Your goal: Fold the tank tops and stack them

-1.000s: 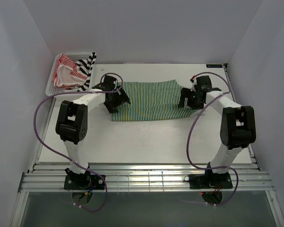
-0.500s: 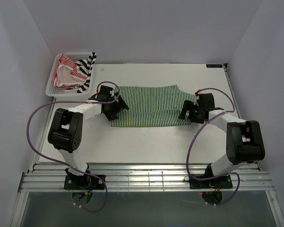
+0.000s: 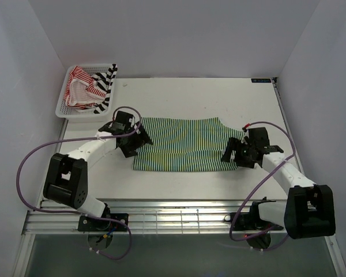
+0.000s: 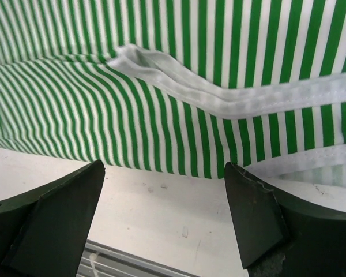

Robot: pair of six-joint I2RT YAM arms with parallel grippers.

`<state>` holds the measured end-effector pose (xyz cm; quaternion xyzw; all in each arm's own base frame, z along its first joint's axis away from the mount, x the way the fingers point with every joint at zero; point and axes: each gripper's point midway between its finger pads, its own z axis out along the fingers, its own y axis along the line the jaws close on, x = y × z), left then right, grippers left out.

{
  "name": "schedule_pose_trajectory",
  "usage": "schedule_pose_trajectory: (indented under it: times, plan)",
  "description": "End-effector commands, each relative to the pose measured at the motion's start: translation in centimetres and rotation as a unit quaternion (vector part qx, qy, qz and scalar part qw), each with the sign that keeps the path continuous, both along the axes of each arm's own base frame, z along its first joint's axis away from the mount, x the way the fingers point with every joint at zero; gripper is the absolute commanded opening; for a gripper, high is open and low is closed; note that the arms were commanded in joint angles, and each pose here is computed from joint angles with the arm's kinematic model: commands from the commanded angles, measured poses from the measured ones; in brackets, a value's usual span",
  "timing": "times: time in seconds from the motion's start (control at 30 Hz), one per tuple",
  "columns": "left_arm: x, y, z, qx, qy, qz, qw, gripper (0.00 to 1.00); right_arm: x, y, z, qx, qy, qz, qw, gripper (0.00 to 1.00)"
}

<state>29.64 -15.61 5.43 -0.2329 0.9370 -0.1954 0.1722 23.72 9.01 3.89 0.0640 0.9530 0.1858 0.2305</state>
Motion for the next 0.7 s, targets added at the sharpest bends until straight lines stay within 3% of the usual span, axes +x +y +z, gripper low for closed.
schedule_pose_trajectory:
  times: [0.0, 0.13, 0.27, 0.47, 0.67]
  plan:
    - [4.2, -0.2, 6.0, 0.019, -0.091, -0.014, 0.996, 0.98, 2.8, 0.5, 5.2, -0.001, -0.065, 0.039, 0.997, 0.90]
    - [8.7, 0.8, 8.2, 0.075, -0.134, 0.000, 0.988, 0.98, 7.7, 0.4, 9.1, -0.017, -0.125, 0.032, 0.991, 0.90]
    - [13.4, 1.2, 6.0, 0.124, -0.120, -0.010, 0.985, 0.98, 13.3, 0.3, 12.6, -0.037, -0.163, 0.014, 0.986, 0.90]
    - [19.7, 3.2, 5.4, 0.137, -0.124, 0.001, 0.983, 0.98, 18.9, 0.2, 11.4, -0.066, -0.148, 0.014, 0.987, 0.90]
    - [22.0, 3.3, 2.1, 0.134, -0.104, -0.014, 0.985, 0.98, 21.7, 0.6, 10.6, -0.074, -0.138, 0.020, 0.988, 0.90]
